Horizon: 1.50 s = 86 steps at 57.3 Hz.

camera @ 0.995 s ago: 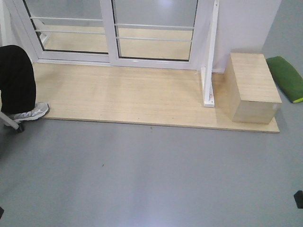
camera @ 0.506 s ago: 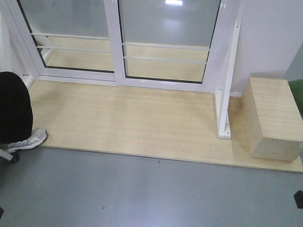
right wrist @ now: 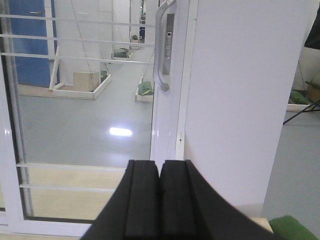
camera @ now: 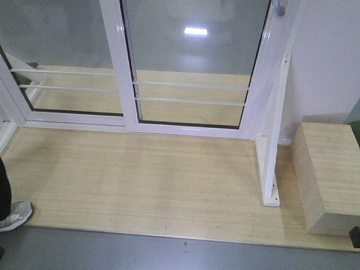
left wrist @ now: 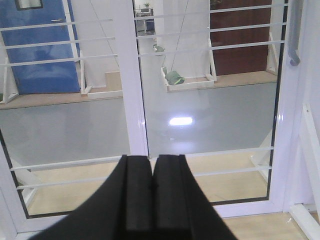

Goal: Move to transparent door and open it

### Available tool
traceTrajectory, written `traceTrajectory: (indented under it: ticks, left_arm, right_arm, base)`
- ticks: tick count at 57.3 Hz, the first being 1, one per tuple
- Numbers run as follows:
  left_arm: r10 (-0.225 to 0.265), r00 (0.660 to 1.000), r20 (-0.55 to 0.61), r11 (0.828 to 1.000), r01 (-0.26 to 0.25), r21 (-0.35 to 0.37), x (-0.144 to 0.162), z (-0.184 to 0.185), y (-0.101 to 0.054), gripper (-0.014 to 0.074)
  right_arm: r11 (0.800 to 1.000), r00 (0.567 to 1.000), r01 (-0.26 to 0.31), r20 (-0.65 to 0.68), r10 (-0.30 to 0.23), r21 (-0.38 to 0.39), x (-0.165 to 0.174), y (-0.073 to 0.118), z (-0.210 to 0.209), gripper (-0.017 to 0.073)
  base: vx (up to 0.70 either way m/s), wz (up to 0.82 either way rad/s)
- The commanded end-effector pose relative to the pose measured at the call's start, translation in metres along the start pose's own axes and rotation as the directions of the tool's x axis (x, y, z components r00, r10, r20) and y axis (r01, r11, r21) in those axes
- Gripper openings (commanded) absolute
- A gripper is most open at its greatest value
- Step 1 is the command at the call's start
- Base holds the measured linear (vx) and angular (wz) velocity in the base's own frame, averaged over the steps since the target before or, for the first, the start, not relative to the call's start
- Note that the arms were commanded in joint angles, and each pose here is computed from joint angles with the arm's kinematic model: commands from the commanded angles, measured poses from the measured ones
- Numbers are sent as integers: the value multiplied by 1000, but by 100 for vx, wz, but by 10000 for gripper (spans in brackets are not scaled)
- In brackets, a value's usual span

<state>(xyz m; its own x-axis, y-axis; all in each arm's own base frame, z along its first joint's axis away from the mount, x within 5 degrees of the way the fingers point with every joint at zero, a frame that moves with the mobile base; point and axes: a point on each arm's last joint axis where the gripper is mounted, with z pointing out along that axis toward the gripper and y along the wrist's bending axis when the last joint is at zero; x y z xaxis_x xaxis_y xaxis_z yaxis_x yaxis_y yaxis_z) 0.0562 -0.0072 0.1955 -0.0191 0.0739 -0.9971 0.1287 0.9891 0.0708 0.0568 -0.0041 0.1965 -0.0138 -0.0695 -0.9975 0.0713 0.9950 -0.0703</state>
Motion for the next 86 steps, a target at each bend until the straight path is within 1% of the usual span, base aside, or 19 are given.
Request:
traceTrajectory:
  ticks: [1, 49, 86]
  left_arm:
    - [-10, 997, 74, 1000, 11, -5, -1, 0, 0, -5]
    - [-10, 997, 74, 1000, 11, -5, -1, 0, 0, -5]
    - [-10, 997, 74, 1000, 11, -5, -1, 0, 0, -5]
  right_arm:
    - [1000, 997, 15, 78, -16, 11, -3, -1, 0, -5]
    - [1000, 997, 15, 78, -16, 11, -3, -1, 0, -5]
    - [1000, 997, 15, 78, -16, 11, -3, -1, 0, -5]
  base:
    - [46, -8]
    - [38, -8]
    - [22, -6]
